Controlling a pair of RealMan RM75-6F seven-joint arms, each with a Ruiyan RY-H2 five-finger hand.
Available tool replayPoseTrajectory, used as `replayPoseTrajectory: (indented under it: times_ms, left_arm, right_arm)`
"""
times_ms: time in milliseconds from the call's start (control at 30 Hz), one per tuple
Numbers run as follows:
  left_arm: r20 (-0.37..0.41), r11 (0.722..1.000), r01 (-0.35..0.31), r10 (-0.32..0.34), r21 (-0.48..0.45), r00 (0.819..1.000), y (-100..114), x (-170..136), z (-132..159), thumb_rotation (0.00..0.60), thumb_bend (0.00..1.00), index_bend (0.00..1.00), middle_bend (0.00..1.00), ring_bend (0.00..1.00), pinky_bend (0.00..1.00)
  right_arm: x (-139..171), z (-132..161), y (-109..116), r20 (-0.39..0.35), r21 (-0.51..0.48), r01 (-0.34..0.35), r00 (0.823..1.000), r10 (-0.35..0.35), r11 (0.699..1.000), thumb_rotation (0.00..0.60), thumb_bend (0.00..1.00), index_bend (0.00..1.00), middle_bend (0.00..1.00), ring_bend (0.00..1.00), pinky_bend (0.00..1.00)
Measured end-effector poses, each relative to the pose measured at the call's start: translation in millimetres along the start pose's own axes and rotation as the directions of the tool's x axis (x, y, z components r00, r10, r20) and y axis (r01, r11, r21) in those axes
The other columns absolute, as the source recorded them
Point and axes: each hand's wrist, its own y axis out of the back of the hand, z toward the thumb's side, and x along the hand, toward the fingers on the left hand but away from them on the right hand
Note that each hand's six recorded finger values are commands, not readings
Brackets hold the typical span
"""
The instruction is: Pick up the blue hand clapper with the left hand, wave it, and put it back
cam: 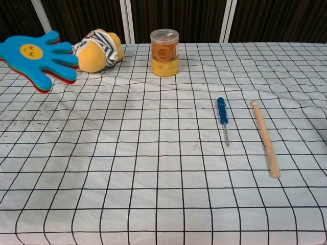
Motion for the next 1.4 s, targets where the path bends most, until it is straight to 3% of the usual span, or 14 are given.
replayPoseTrajectory:
  times_ms: [100,200,367,433,467,533,700,800,867,933,1067,1200,1300,1400]
  left_arm:
    - [-0.074,0.998,0.044,-0.041,0.04,0.996,-6.4,-2.9,-5.2,0.6,0.54,0.74,0.82,0.69,0.87]
    - [-0.081,0.997,0.072,-0.069,0.033,0.994,-11.2,-4.5,-2.5,0.6,0.54,0.74,0.82,0.69,0.87]
    - [0.068,0.991,0.044,-0.035,-0.127,0.997,-5.3,-4.9,25.2,0.6,0.54,0.74,0.82,0.69,0.87]
    - [0.168,0.971,0.025,0.016,-0.239,0.986,3.0,-6.2,40.1,0.6,0.54,0.74,0.82,0.69,0.87]
    - [0.217,0.958,0.022,0.042,-0.287,0.975,7.0,-7.5,47.0,0.6,0.54,0.74,0.82,0.69,0.87]
    - [0.342,0.921,0.042,0.102,-0.388,0.934,15.4,-12.9,63.3,0.6,0.54,0.74,0.82,0.69,0.87]
    - [0.568,0.849,0.182,0.159,-0.497,0.808,18.6,-27.9,81.6,0.6,0.54,0.74,0.82,0.69,0.87]
    - [0.604,0.84,0.223,0.148,-0.494,0.783,13.8,-27.7,74.8,0.6,0.53,0.74,0.82,0.69,0.87]
    - [0.603,0.842,0.228,0.138,-0.489,0.786,11.5,-26.3,70.5,0.6,0.53,0.74,0.82,0.69,0.88]
    - [0.582,0.856,0.209,0.125,-0.472,0.803,9.2,-23.0,64.2,0.6,0.53,0.74,0.82,0.69,0.88]
    - [0.472,0.906,0.119,0.096,-0.405,0.876,7.5,-12.3,45.3,0.6,0.52,0.74,0.83,0.69,0.9]
    - [0.281,0.97,-0.007,0.077,-0.243,0.957,10.0,-0.1,20.0,0.6,0.49,0.73,0.81,0.68,0.9]
    - [0.136,0.996,-0.051,0.061,-0.072,0.989,10.1,5.1,3.8,0.6,0.48,0.73,0.81,0.68,0.9]
    - [-0.015,0.996,-0.024,0.025,0.081,1.0,5.8,6.5,-11.1,0.6,0.48,0.73,0.81,0.68,0.9]
  right_arm:
    - [0.2,-0.1,0.1,0.0,0.0,0.0,1.0,0.0,1.0,0.6,0.22,0.0,0.0,0.0,0.16]
    - [0.1,-0.3,-0.2,0.002,-0.002,-0.001,1.0,0.001,1.0,0.6,0.22,0.0,0.0,0.0,0.16]
    - [0.2,0.2,-0.4,0.0,0.0,-0.002,1.0,0.002,1.0,0.6,0.22,0.0,0.0,0.0,0.16]
    - [0.2,0.1,-0.5,0.0,-0.001,-0.002,1.0,0.002,1.0,0.6,0.22,0.0,0.0,0.0,0.16]
    - [0.2,0.1,-0.5,-0.001,-0.001,-0.002,1.0,0.002,1.0,0.6,0.22,0.0,0.0,0.0,0.16]
    - [0.3,0.3,-0.8,-0.002,-0.001,-0.004,1.0,0.004,1.0,0.6,0.22,0.0,0.0,0.0,0.16]
    - [0.5,0.2,-0.6,-0.001,-0.004,-0.002,1.0,0.002,1.0,0.6,0.22,0.0,0.0,0.0,0.16]
    - [0.6,0.3,-0.9,-0.002,-0.004,-0.004,1.0,0.004,1.0,0.6,0.22,0.0,0.0,0.0,0.16]
    - [0.7,0.4,-1.1,-0.002,-0.005,-0.005,1.0,0.005,1.0,0.6,0.22,0.0,0.0,0.0,0.16]
    - [0.7,0.4,-1.2,-0.002,-0.005,-0.005,1.0,0.005,1.0,0.6,0.22,0.0,0.0,0.0,0.16]
    - [0.8,1.3,-1.2,-0.004,-0.012,-0.005,1.0,0.005,1.0,0.6,0.22,0.0,0.0,0.0,0.16]
    - [1.2,1.7,-1.7,-0.008,-0.012,-0.007,1.0,0.007,1.0,0.6,0.22,0.0,0.0,0.0,0.16]
    - [1.3,1.7,-1.8,-0.007,-0.012,-0.007,1.0,0.006,1.0,0.6,0.22,0.0,0.0,0.0,0.16]
    - [1.3,1.7,-1.6,-0.008,-0.012,-0.006,1.0,0.006,1.0,0.6,0.22,0.0,0.0,0.0,0.16]
